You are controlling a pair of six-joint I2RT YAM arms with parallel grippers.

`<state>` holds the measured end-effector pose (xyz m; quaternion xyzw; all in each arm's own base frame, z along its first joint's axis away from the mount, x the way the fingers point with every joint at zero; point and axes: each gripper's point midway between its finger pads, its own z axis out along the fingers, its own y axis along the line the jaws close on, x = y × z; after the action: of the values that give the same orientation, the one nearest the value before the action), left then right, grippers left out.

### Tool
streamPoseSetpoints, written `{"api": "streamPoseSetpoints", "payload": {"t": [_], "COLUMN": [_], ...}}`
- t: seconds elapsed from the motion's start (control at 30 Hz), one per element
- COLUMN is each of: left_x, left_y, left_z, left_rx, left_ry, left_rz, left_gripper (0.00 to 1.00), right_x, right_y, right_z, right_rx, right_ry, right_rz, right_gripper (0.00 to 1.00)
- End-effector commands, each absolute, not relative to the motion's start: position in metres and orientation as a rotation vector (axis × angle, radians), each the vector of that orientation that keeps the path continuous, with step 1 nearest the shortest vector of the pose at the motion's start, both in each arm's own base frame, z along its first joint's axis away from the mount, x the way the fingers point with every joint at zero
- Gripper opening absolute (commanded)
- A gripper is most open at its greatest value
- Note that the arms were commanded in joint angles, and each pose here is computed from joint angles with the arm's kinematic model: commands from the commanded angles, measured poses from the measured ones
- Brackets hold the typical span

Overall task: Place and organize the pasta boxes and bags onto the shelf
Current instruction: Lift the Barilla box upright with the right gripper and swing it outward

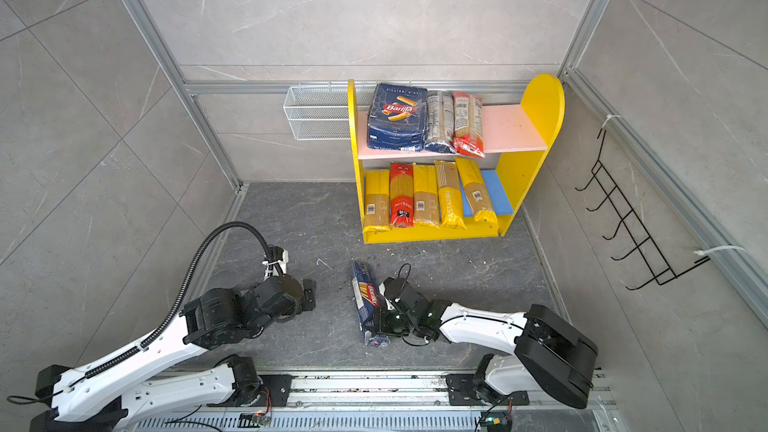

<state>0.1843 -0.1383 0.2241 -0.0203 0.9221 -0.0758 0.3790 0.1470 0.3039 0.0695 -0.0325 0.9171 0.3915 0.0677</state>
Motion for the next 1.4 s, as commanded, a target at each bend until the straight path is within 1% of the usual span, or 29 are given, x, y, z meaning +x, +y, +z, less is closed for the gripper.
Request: {"api": "streamPoseSetpoints", "payload": {"t": [0.0,0.23,0.43,0.67,1.0,1.27,1.37], "left_x": [0.191,0.195,0.201,0.209,0.226,0.237,0.243], "left_y": [-0.135,-0.14,-0.145,-0.158,-0.197,-0.226,-0.236], "left_z": [0.241,0.244,0.245,0.255,0.266,0.279,0.282], "left_rx": [-0.048,-0.047,-0.055,-0.039,0.035,0.111,0.139], "left_ry": [2.309,2.31,2.326,2.326,2.335,2.315,2.312], "left_rz": [-0.17,-0.2,-0.216,-0.257,-0.308,-0.368,-0.397], "left_gripper": [1.0,1.0,1.0,1.0,1.0,1.0,1.0], "right_x": [0.151,0.151,0.146,0.138,0.127,0.12,0.117], "right_y": [0.315,0.311,0.302,0.279,0.239,0.204,0.185], "right_z": [0.113,0.138,0.162,0.201,0.254,0.294,0.316], "right_rx": [-0.149,-0.122,-0.137,-0.188,-0.162,-0.132,-0.11], "right_ry": [2.626,2.559,2.501,2.42,2.31,2.249,2.194], "right_rz": [1.351,1.464,1.507,1.487,1.445,1.328,1.287], "right_gripper": [0.37,0.36,0.36,0.36,0.36,0.36,0.37]}}
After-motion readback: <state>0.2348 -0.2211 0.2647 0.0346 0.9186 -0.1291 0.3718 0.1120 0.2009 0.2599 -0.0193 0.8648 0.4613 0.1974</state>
